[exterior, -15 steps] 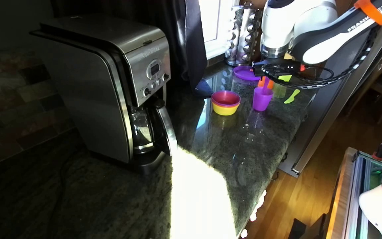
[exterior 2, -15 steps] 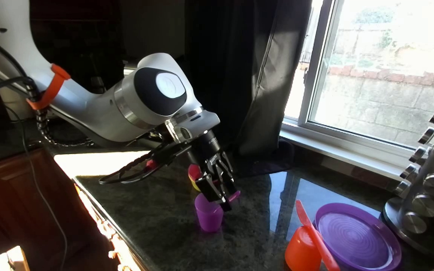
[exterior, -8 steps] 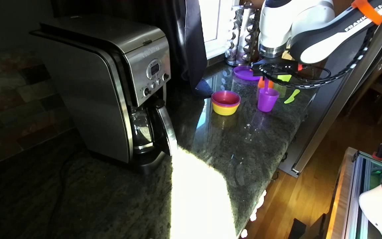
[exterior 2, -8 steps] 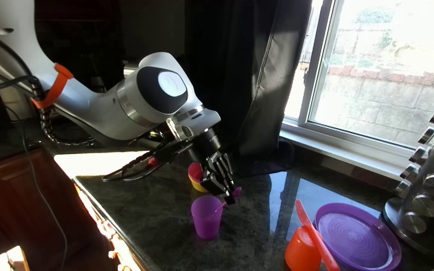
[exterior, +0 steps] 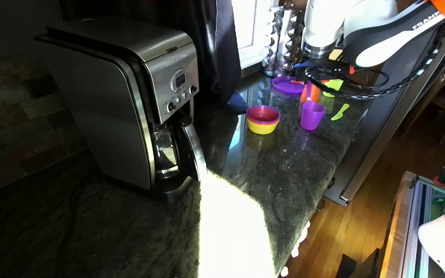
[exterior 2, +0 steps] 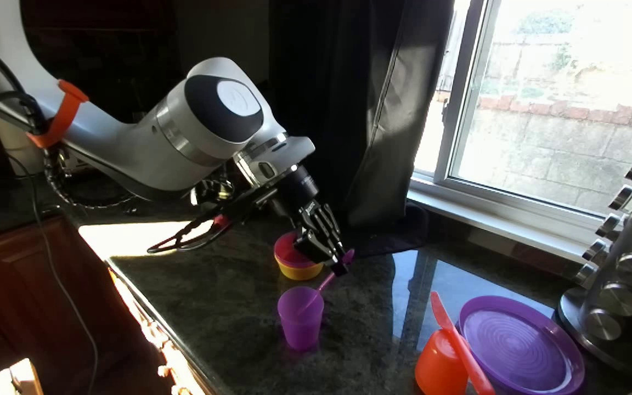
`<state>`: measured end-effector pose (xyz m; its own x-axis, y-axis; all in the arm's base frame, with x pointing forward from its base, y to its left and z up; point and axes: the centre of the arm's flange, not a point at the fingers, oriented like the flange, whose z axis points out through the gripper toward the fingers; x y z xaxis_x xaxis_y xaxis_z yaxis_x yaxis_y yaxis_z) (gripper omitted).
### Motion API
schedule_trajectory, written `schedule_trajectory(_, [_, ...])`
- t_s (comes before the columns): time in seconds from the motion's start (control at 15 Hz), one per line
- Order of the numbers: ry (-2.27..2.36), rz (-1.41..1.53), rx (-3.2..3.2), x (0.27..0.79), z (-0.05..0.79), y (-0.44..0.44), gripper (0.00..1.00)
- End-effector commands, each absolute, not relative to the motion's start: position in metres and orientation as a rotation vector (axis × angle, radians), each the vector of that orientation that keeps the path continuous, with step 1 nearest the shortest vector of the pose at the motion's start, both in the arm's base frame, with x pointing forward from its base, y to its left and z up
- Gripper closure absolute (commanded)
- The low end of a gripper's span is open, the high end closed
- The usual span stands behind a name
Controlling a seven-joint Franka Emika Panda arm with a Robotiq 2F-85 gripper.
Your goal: Put the purple knife on the counter
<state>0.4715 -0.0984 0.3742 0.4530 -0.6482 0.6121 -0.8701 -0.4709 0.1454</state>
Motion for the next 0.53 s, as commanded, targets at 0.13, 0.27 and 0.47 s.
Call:
schedule_trajectory(0.13, [-1.16,0.824,2.195,0.448,0.419,-0.09,0.94])
schedule_trajectory(0.27, [-1.143,0.866,2.175,0.445,0.437,-0.092,0.94])
schedule_trajectory(0.47, [-1.168,0.958,2.108,0.447,0.457,-0.101,0.94])
